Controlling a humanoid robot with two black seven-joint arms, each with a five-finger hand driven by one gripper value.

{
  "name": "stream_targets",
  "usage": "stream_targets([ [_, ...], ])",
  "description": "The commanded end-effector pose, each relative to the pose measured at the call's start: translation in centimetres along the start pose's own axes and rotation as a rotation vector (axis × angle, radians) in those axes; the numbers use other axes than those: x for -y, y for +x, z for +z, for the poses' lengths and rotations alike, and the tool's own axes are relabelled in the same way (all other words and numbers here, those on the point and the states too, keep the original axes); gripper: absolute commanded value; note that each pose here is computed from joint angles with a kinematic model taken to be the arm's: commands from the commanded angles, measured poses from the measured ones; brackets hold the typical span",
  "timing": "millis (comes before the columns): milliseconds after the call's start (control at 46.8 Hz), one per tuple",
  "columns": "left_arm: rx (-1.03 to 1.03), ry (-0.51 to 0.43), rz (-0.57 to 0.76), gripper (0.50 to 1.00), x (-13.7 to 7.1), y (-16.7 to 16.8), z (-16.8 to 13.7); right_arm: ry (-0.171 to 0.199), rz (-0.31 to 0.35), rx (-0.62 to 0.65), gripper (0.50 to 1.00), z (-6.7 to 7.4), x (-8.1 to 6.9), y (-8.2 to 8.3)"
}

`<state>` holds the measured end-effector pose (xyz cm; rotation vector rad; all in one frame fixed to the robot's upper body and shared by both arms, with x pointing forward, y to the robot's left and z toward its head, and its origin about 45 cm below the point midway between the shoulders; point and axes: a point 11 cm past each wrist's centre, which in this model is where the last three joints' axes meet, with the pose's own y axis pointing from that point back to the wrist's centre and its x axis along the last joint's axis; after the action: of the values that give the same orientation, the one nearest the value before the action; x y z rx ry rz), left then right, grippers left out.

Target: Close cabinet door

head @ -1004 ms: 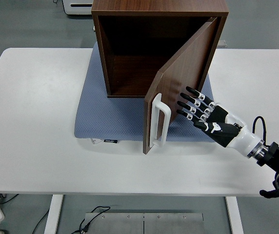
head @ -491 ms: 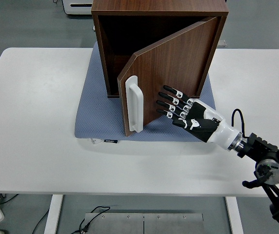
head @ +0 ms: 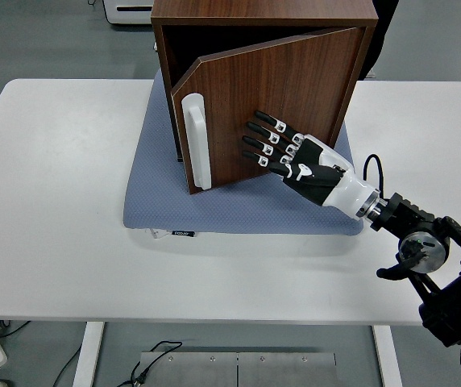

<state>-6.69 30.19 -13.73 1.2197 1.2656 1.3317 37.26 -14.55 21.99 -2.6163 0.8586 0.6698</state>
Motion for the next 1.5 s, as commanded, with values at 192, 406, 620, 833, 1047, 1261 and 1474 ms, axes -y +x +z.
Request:
stream_targets([
  [192,0.000,0.000,0.000,1.000,0.0,0.0,0.0,0.010,-0.007,0.026,1.000,0.2,1.9,-0.1],
  [406,0.000,0.000,0.000,1.000,0.0,0.0,0.0,0.016,-0.009,0.032,1.000,-0.1,3.0,-0.1],
  [620,0.000,0.000,0.000,1.000,0.0,0.0,0.0,0.013,0.024,0.040,1.000,0.0,2.7,1.0],
  [833,0.000,0.000,0.000,1.000,0.0,0.0,0.0,0.054,0.055,0.039,1.000,-1.4,2.5,2.0],
  [1047,0.002,-0.010,-0.001,1.000,0.0,-0.1,0.6,0.103,0.105,0.046,1.000,-2.9,1.9,3.6],
  [1261,0.002,-0.012,-0.001,1.000,0.0,-0.1,0.7,0.142,0.161,0.056,1.000,-3.9,1.3,4.6],
  [1474,0.003,-0.013,-0.001,1.000,0.0,-0.1,0.8,0.201,0.249,0.077,1.000,-5.1,0.1,6.2],
])
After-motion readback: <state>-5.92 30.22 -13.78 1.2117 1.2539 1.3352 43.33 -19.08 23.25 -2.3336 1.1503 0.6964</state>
